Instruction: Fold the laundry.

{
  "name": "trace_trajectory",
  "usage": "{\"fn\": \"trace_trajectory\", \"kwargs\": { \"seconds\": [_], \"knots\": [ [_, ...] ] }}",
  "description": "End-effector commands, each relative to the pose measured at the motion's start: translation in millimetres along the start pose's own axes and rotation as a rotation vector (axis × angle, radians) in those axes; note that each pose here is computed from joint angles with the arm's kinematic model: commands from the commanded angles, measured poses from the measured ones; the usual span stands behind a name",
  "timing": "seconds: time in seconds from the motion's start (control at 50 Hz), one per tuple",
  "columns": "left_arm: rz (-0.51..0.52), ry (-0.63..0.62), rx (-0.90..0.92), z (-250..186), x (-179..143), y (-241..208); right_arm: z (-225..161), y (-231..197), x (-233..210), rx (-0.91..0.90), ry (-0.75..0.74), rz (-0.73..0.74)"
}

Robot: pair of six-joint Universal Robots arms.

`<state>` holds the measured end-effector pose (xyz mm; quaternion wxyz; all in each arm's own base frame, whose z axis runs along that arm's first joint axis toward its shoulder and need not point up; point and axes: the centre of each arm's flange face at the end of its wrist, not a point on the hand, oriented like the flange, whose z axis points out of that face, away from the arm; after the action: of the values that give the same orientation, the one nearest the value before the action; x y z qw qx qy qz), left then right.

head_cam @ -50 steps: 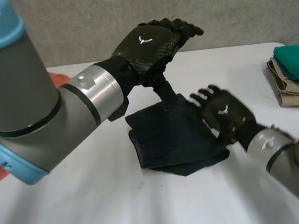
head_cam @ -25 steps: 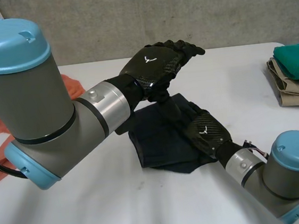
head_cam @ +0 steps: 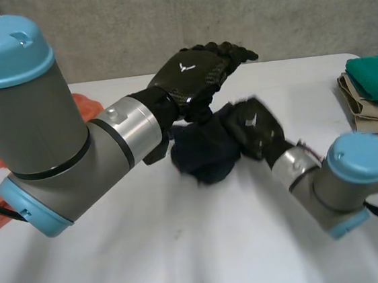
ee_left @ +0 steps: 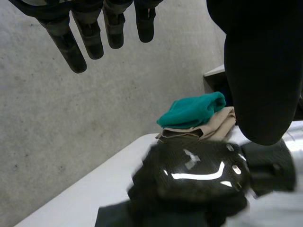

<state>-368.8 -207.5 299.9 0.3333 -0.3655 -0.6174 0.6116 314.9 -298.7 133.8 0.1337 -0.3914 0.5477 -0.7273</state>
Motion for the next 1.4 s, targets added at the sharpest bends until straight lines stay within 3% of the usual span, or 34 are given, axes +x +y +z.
{"fn": "trace_trajectory", "kwargs": {
  "seconds": [0.02,0.24,0.34,0.56,0.74,0.86,0.94,1.12,1.24,1.4],
  "knots": [
    [0.023,-0.008,0.061,-5.0,-0.4,-18.8,33.1,-69.2,70.4,0.183,0.151,0.085],
    [0.030,-0.016,0.088,-10.5,-1.3,-28.7,30.8,-81.5,246.1,0.301,0.438,0.061],
    [0.025,-0.012,0.071,-10.2,-0.3,-22.5,-3.8,-32.0,334.6,0.224,0.536,0.022],
    [0.005,-0.006,0.015,-6.6,0.0,-1.1,-62.5,108.2,378.0,0.046,0.475,0.042],
    [0.001,-0.001,0.007,-5.9,1.8,2.8,-93.6,162.3,383.0,-0.008,0.450,0.033],
    [0.005,0.000,0.011,-6.2,2.5,1.1,-93.1,160.2,377.5,-0.009,0.413,0.026],
    [0.002,0.003,0.013,-6.5,3.9,0.5,-95.6,139.8,389.2,-0.009,0.482,-0.002],
    [0.006,0.019,0.026,-8.9,11.4,-5.0,-135.2,80.0,393.1,-0.107,0.615,-0.006],
    [0.016,0.030,0.059,-13.0,16.9,-16.2,-161.5,36.4,401.2,-0.198,0.677,-0.068],
    [0.053,0.032,0.169,-23.6,22.0,-49.9,-176.1,-22.2,414.4,-0.285,0.863,-0.222]
  ]
}}
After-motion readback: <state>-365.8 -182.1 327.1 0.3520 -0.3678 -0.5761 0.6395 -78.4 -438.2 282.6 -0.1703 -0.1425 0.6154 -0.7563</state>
